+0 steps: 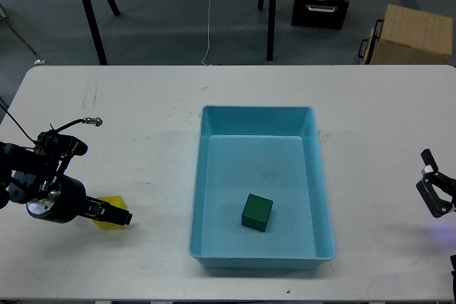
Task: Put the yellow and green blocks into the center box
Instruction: 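Lift the yellow cube and carry it into the blue tray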
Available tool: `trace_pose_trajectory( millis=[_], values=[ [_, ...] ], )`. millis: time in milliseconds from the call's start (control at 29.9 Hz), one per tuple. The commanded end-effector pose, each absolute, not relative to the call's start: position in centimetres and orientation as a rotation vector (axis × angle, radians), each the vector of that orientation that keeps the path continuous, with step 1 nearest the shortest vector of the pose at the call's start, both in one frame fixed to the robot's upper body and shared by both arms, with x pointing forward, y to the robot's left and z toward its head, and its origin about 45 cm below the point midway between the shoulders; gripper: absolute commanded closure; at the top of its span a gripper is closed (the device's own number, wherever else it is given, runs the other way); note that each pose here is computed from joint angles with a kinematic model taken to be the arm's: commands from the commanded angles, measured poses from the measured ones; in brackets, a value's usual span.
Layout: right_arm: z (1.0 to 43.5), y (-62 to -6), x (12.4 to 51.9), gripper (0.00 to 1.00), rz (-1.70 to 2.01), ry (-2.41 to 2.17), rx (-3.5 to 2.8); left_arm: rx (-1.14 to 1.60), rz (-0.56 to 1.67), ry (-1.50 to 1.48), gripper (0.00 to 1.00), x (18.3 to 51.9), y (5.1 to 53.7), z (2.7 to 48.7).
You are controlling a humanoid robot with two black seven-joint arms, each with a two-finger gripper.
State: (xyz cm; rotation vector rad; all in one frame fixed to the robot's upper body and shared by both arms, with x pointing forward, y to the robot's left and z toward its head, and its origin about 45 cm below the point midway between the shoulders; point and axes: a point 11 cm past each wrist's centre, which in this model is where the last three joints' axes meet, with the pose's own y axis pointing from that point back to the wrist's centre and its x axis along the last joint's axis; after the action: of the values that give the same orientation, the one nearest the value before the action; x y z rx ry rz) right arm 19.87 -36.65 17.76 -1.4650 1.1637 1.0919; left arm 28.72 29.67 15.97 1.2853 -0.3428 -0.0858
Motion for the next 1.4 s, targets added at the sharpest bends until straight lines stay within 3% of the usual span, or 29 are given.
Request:
trace_pose_trajectory(
  millis=[0,67,167,234,267,401,568,702,835,1103,1203,1303,1337,1370],
  values=[
    [17.7,-36.6,19.9,0.00,1.092,1.163,-1.464,1.301,-0.085,-0.342,0.61,28.7,29.9,15.9],
    [17.7,-36.6,19.9,0.00,1.094,1.162,-1.464,1.318,-0.083,-0.344,0.71,28.7,30.0,15.8],
    [17.7,-36.6,19.9,0.00,1.091,1.163,-1.462,1.356,-0.077,-0.370,0.74,28.9,30.6,15.8],
    [17.7,-36.6,19.9,0.00,1.094,1.163,-1.466,1.360,-0.073,-0.384,0.94,28.9,30.7,16.0],
    [17.7,-36.6,19.9,0.00,1.094,1.163,-1.466,1.355,-0.067,-0.388,0.98,29.0,30.7,16.3],
    [17.7,-36.6,19.9,0.00,1.094,1.164,-1.467,1.352,-0.017,-0.454,1.00,31.1,30.4,19.0],
    [17.7,-36.5,19.9,0.00,1.095,1.169,-1.471,1.289,0.076,-0.641,1.00,36.3,26.5,27.7],
    [17.7,-36.7,19.9,0.00,1.093,1.173,-1.476,1.173,0.045,-0.683,1.00,36.9,20.4,31.2],
    [17.8,-37.0,19.8,0.00,1.085,1.180,-1.474,1.128,-0.068,-0.735,1.00,36.2,15.4,30.8],
    [17.8,-37.1,19.8,0.00,1.084,1.185,-1.473,1.074,-0.286,-0.829,0.98,34.0,6.1,28.5],
    [17.9,-37.1,19.8,0.00,1.083,1.187,-1.474,1.089,-0.366,-0.833,0.96,32.7,4.7,26.6],
    [17.9,-37.2,19.7,0.00,1.082,1.190,-1.474,1.068,-0.427,-0.832,0.84,31.3,3.2,25.5],
    [17.9,-37.2,19.7,0.00,1.082,1.190,-1.474,1.062,-0.440,-0.833,0.75,31.0,2.9,25.2],
    [17.9,-37.2,19.7,0.00,1.080,1.191,-1.472,1.056,-0.451,-0.827,0.58,30.7,2.6,24.8]
  ],
)
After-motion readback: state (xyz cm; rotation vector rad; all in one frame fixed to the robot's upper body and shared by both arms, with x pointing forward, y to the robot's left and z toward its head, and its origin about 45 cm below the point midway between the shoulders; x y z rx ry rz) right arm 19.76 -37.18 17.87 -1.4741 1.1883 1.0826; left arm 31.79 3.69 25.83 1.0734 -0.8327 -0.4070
